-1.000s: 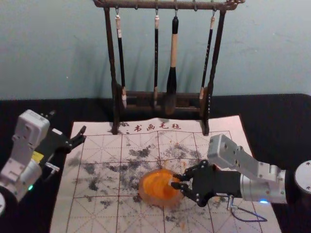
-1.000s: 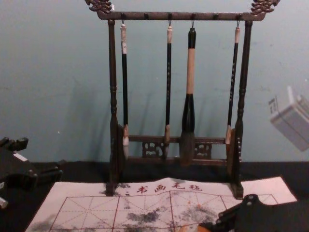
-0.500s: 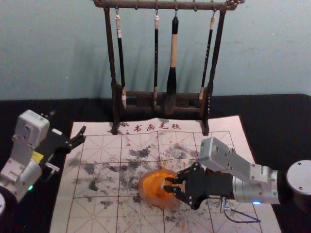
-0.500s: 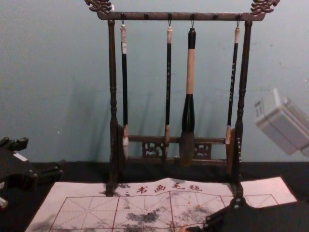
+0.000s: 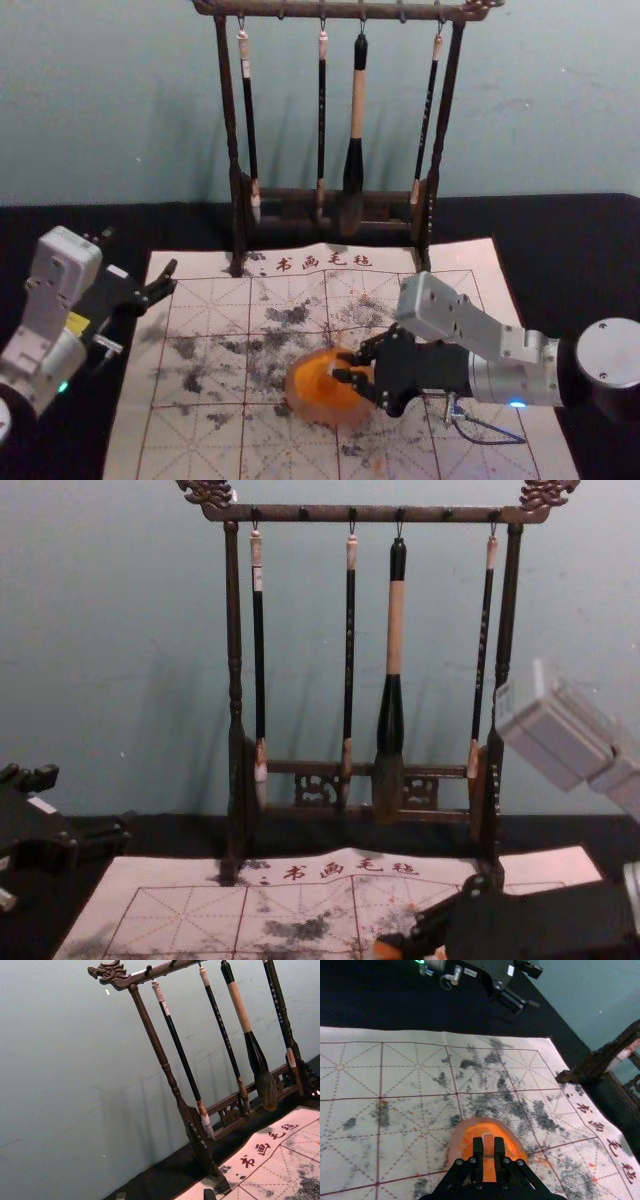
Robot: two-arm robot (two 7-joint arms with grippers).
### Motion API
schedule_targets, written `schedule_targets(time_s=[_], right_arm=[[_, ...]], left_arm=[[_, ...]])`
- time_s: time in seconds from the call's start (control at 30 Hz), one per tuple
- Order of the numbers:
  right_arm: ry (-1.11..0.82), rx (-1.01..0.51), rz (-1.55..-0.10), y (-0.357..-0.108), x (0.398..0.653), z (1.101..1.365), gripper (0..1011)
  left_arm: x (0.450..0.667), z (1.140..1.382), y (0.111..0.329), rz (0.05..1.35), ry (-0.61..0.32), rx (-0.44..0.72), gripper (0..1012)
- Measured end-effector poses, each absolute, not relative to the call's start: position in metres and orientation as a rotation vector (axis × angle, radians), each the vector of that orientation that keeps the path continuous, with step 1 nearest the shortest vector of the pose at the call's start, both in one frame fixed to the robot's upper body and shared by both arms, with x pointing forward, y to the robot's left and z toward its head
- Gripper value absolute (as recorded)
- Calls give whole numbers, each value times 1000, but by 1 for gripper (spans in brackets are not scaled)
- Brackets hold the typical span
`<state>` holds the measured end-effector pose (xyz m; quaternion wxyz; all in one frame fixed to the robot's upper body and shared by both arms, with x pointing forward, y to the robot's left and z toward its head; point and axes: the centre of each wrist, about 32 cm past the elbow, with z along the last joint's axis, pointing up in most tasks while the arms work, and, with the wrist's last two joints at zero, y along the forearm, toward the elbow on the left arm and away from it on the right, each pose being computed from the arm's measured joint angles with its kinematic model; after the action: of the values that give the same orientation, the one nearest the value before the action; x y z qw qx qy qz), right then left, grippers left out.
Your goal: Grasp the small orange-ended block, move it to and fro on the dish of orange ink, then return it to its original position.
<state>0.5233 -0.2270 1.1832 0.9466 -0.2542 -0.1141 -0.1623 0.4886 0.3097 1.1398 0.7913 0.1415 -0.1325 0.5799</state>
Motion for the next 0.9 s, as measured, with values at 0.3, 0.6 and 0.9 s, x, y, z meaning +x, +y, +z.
schedule_targets(time_s=[0.3, 0.6, 0.9], right_arm=[[-237, -537, -367, -230, 531, 1185, 92], [-233, -551, -385, -239, 529, 1186, 91], [-237, -556, -382, -251, 519, 1193, 91]], left_arm=[[489, 1140, 310, 1248, -285, 304, 1001], [489, 1140, 310, 1248, -285, 304, 1001], [489, 1140, 310, 1248, -285, 304, 1002]])
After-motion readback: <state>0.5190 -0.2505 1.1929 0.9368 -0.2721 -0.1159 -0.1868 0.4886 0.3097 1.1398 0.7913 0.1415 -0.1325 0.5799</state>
